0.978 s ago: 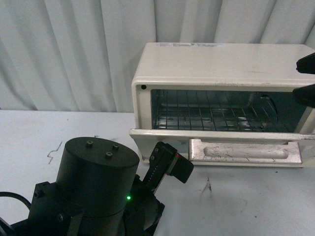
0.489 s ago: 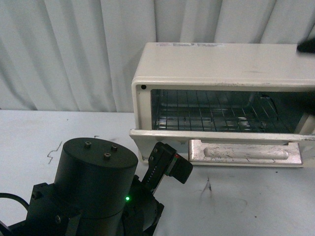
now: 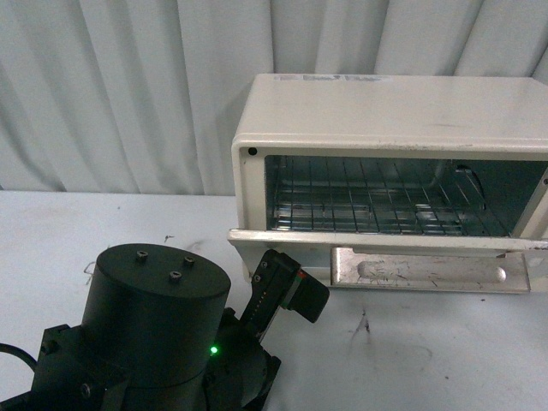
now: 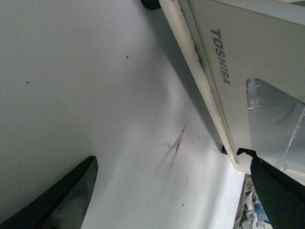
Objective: Open oven
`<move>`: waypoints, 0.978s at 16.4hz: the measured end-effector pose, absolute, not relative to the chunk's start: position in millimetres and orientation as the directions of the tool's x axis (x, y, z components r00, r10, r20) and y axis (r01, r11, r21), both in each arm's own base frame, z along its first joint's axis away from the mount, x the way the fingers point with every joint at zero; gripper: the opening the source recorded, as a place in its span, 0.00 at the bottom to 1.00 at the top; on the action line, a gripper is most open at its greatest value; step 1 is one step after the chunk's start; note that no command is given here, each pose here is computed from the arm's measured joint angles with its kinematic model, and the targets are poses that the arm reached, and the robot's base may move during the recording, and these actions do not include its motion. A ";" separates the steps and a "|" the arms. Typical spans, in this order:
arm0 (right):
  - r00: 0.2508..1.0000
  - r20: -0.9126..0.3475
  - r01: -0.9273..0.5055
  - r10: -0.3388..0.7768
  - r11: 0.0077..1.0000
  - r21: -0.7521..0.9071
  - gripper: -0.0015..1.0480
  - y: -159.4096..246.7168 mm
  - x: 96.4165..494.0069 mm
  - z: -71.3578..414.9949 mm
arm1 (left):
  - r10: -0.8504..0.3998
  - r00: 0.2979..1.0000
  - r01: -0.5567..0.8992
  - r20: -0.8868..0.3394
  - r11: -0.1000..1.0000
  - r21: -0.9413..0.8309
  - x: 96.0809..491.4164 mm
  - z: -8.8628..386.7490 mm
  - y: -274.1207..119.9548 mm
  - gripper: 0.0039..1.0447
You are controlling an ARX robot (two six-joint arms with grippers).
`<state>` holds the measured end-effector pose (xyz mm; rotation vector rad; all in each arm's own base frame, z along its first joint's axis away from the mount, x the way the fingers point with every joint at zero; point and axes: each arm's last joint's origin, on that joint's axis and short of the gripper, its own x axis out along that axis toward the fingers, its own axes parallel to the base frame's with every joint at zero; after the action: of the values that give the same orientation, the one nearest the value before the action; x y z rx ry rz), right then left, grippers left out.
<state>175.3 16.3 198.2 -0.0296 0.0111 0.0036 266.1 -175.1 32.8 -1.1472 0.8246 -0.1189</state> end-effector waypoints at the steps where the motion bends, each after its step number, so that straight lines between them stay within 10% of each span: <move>1: 1.000 -0.018 0.001 -0.002 1.000 -0.024 0.02 14.2 171.0 194.1 | -0.480 0.708 -0.317 -0.518 0.438 -0.841 266.0 33.1 -174.1 0.94; 16: 1.000 0.009 0.000 0.000 1.000 -0.015 0.02 0.0 124.7 169.4 | -0.471 0.707 -0.310 -0.527 0.463 -0.830 264.4 34.9 -174.8 0.94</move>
<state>124.7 0.0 169.4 -0.0147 -0.0090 -0.0001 264.4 -174.8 34.9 -1.1193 0.8227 -0.1136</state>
